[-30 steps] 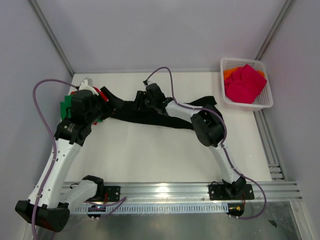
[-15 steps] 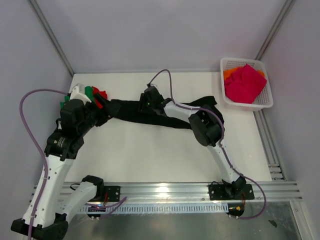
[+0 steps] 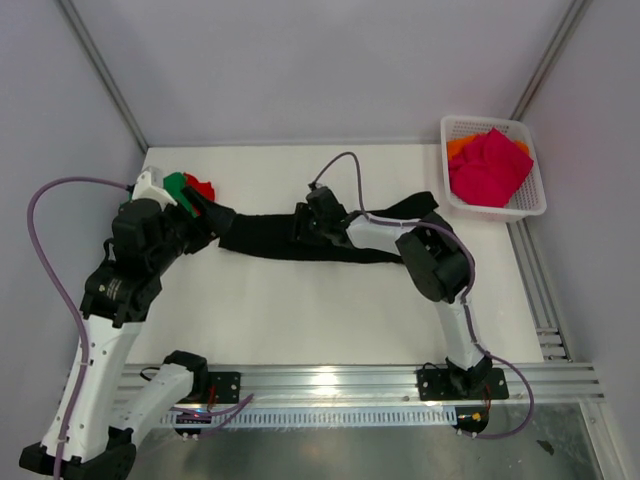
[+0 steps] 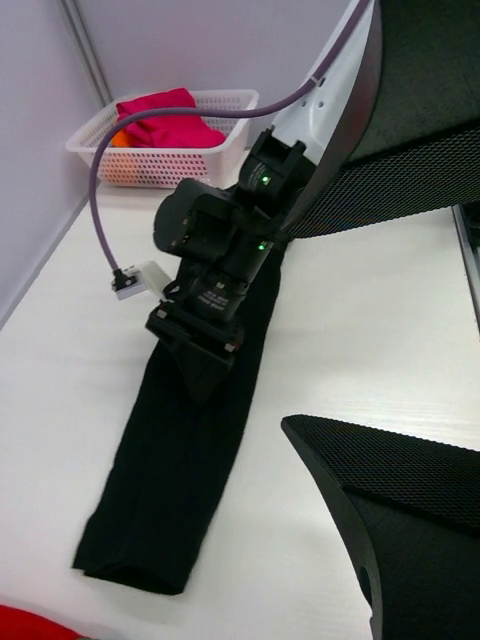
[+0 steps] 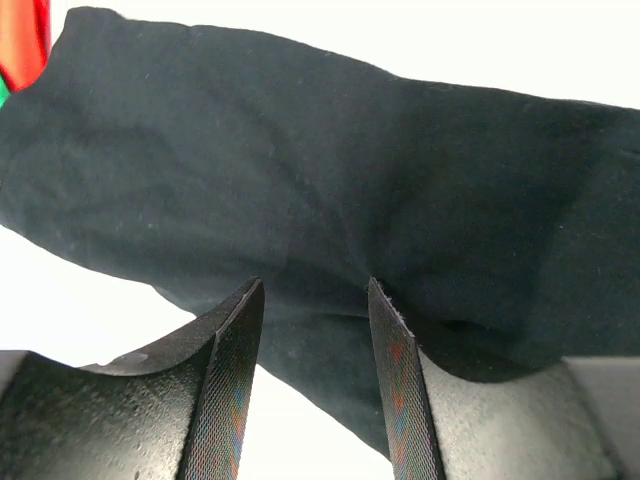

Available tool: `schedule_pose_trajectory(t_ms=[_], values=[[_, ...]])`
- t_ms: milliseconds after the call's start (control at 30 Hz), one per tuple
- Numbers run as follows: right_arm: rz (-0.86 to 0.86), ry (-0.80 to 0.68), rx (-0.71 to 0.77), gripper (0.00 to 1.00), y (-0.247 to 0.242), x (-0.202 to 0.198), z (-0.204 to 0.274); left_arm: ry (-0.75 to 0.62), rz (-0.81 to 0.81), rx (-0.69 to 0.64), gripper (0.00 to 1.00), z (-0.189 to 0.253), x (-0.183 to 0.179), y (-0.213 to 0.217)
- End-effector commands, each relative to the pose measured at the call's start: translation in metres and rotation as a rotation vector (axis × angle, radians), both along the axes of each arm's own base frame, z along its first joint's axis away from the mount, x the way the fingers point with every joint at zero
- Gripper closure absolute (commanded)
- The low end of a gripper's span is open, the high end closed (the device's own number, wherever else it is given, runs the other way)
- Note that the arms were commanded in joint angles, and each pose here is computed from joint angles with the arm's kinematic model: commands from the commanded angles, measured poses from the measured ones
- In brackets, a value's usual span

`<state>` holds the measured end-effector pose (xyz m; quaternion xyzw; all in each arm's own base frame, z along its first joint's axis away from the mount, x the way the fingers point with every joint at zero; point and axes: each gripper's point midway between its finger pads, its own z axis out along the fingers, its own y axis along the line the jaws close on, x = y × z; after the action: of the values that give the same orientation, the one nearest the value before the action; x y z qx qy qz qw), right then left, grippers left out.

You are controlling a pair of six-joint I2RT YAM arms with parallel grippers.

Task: Fold and stack the t-shirts
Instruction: Rotate the tshirt 90 degrees

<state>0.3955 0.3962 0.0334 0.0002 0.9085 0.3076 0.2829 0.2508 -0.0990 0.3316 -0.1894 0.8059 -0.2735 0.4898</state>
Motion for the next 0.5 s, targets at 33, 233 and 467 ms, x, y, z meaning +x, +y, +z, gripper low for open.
schedule_pose_trajectory(t_ms=[33,233,467], values=[[0.116,0.085,-0.037,0.49,-0.018,-0.050,0.000,-0.034,0.018,0.047,0.25,0.011,0.005,0.006],[0.298,0.071,-0.063,0.49,-0.016,-0.102,0.018,-0.026,0.016,0.064,0.25,0.006,0.014,0.005],[0.497,0.126,0.024,0.49,-0.022,-0.161,0.036,-0.013,-0.009,0.079,0.25,0.000,0.035,-0.003]])
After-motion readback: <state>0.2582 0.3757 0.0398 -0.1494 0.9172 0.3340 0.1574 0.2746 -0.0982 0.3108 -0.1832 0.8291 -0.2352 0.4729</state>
